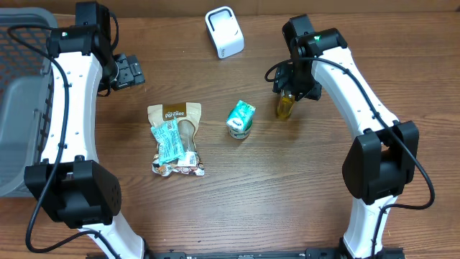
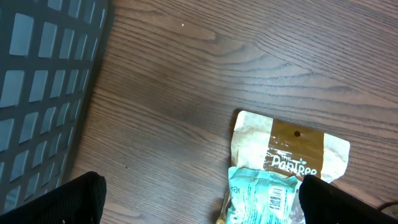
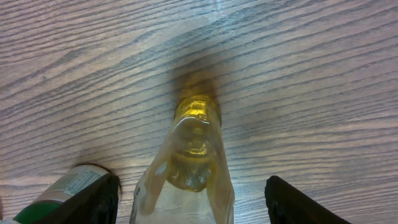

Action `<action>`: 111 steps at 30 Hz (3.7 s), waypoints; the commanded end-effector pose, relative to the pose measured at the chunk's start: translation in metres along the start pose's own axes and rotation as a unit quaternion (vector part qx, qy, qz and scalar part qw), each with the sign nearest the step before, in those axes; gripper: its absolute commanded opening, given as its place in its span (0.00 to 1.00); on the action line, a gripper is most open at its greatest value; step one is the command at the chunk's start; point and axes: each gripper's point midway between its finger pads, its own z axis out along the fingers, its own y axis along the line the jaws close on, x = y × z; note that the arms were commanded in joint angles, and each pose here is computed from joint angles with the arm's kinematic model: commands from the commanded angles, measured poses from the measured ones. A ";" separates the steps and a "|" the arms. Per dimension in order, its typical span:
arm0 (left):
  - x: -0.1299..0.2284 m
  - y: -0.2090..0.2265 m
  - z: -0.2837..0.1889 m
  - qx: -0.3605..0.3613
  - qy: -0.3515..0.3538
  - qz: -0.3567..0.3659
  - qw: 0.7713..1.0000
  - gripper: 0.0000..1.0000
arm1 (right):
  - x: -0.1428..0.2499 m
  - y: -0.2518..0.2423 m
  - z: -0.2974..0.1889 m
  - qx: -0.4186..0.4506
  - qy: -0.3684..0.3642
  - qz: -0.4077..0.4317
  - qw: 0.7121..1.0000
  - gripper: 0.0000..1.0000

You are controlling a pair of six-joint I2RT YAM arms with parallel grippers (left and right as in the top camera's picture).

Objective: Scan the item barcode
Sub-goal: 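Close the right gripper around the yellow oil bottle's neck, then lift the oil bottle and tilt it toward the scanner with right gripper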

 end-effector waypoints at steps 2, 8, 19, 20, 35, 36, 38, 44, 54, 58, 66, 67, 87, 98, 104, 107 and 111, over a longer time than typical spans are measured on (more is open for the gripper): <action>-0.004 -0.003 -0.007 0.005 -0.011 0.007 1.000 1.00 | 0.001 -0.002 0.004 0.006 0.000 -0.002 1.000 0.72; -0.004 -0.003 -0.007 0.005 -0.011 0.007 1.000 1.00 | 0.002 -0.003 0.005 0.007 0.001 -0.002 1.000 0.71; -0.004 -0.004 -0.007 0.005 -0.012 0.007 1.000 1.00 | 0.003 -0.004 0.005 0.009 0.005 0.000 1.000 0.68; -0.004 -0.004 -0.007 0.005 -0.011 0.008 1.000 1.00 | 0.004 -0.004 0.005 0.009 0.005 0.000 1.000 0.68; -0.004 -0.004 -0.007 0.005 -0.011 0.007 1.000 1.00 | 0.005 -0.004 0.006 0.011 0.009 0.000 1.000 0.61; -0.004 -0.004 -0.007 0.005 -0.011 0.007 1.000 1.00 | 0.005 -0.004 0.006 0.011 0.009 0.000 1.000 0.61; -0.004 -0.004 -0.007 0.005 -0.011 0.007 1.000 1.00 | 0.005 -0.004 0.006 0.011 0.009 0.000 1.000 0.61; -0.004 -0.004 -0.007 0.005 -0.011 0.008 1.000 1.00 | 0.003 -0.003 0.006 0.008 0.004 0.000 1.000 0.65; -0.004 -0.004 -0.007 0.005 -0.011 0.007 1.000 0.99 | 0.007 -0.005 0.006 0.012 0.012 -0.001 1.000 0.59; -0.004 -0.004 -0.007 0.005 -0.011 0.008 1.000 1.00 | 0.008 -0.006 0.006 0.013 0.013 -0.001 1.000 0.55; -0.004 -0.004 -0.007 0.005 -0.011 0.008 1.000 0.99 | 0.008 -0.005 0.006 0.013 0.013 -0.001 1.000 0.56; -0.004 -0.004 -0.007 0.005 -0.011 0.008 1.000 1.00 | 0.008 -0.005 0.006 0.013 0.013 -0.001 1.000 0.56; -0.004 -0.004 -0.007 0.005 -0.011 0.008 1.000 1.00 | 0.002 -0.006 -0.023 -0.062 0.011 0.004 0.998 0.33; -0.004 -0.004 -0.007 0.005 -0.012 0.008 1.000 1.00 | 0.022 -0.019 -0.201 -0.335 -0.097 -0.049 0.936 0.24; -0.004 -0.004 -0.007 0.005 -0.011 0.008 1.000 0.99 | 0.061 -0.020 -0.222 -0.404 -0.061 -0.110 0.906 0.24; -0.004 -0.004 -0.007 0.005 -0.011 0.008 1.000 1.00 | 0.078 -0.010 -0.223 -0.425 -0.036 -0.138 0.894 0.24; -0.004 -0.004 -0.007 0.005 -0.011 0.008 1.000 0.99 | 0.090 0.006 -0.220 -0.440 -0.018 -0.161 0.883 0.24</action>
